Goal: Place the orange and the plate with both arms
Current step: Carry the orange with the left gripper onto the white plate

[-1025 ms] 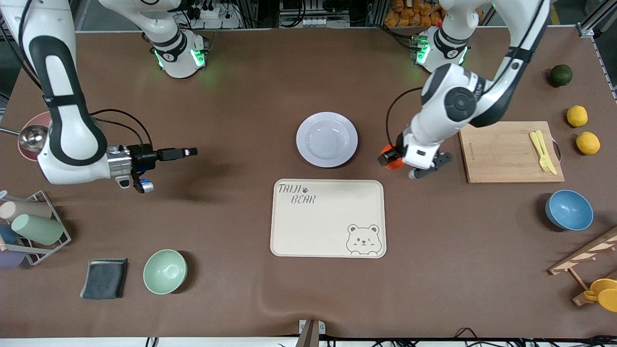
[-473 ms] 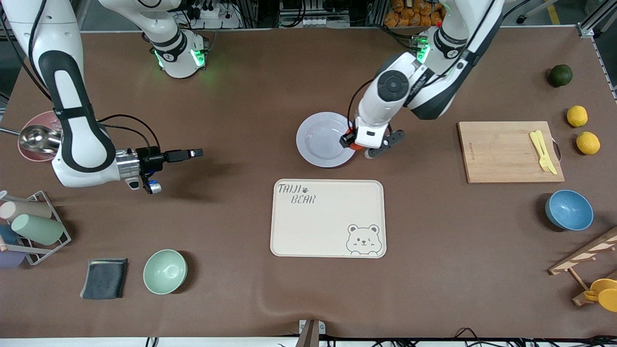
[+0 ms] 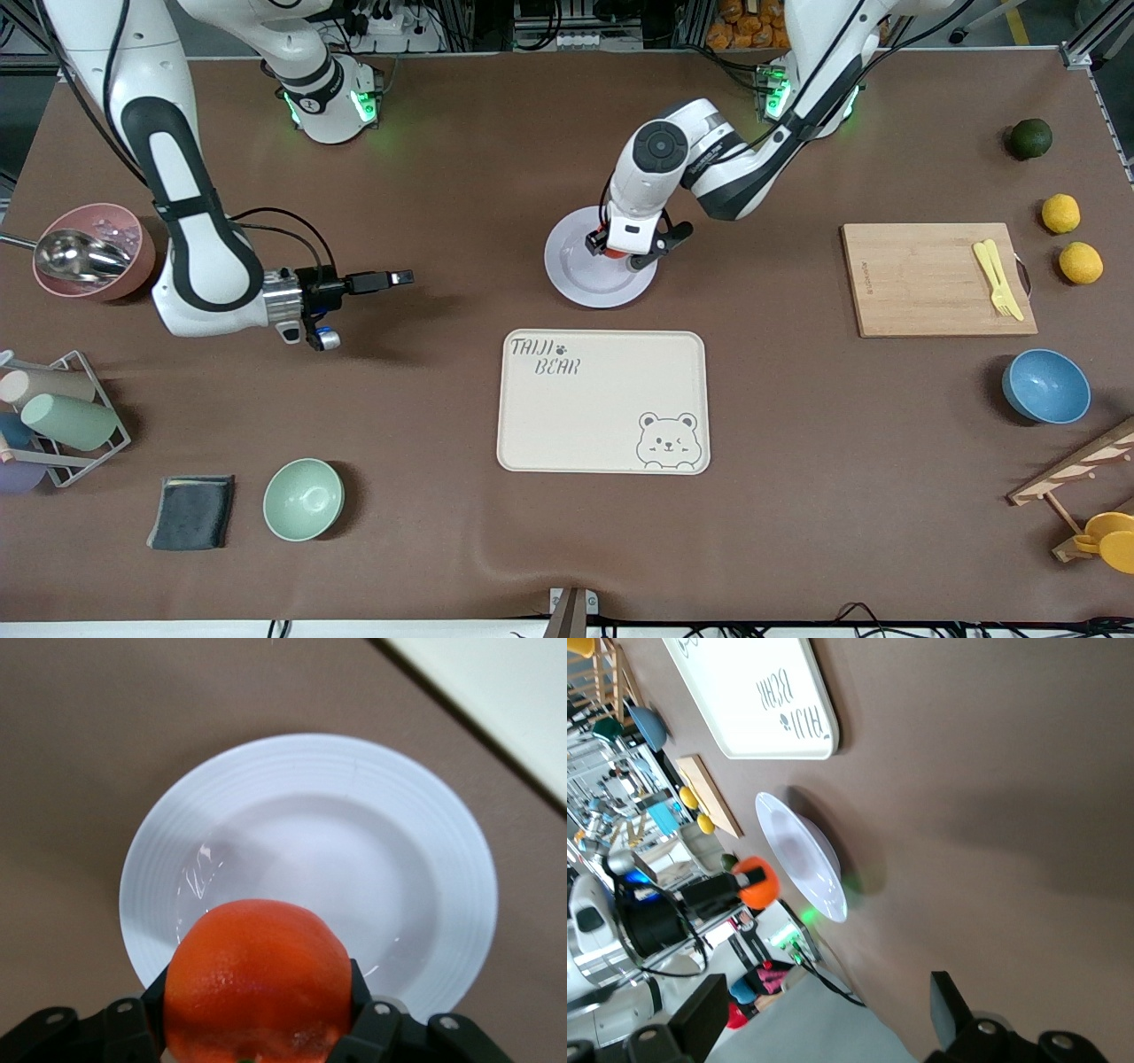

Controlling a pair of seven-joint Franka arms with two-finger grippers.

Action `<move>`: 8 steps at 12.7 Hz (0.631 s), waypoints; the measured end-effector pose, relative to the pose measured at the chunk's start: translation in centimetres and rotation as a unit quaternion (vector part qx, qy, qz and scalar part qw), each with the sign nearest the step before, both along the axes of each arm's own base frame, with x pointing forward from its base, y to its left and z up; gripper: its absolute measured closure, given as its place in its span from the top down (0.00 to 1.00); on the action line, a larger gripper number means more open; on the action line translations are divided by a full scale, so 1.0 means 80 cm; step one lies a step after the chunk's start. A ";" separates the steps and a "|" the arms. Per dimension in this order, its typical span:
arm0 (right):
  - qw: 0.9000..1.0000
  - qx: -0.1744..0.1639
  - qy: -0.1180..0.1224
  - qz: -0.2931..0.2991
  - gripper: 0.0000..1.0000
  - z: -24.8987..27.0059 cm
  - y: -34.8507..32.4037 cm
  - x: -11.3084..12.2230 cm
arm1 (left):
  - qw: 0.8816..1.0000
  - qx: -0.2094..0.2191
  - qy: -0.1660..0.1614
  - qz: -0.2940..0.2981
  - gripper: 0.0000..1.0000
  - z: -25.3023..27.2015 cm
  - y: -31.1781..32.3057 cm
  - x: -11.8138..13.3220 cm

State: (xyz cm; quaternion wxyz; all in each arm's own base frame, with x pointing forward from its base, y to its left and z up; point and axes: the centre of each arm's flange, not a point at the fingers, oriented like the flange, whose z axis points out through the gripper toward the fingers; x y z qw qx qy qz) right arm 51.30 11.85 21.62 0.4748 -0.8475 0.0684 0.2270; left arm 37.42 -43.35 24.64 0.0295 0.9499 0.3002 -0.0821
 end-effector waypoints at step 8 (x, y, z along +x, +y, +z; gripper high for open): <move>0.999 0.011 -0.036 -0.028 1.00 -0.045 0.109 -0.037 | 1.000 -0.006 0.002 0.004 0.72 -0.056 -0.016 0.014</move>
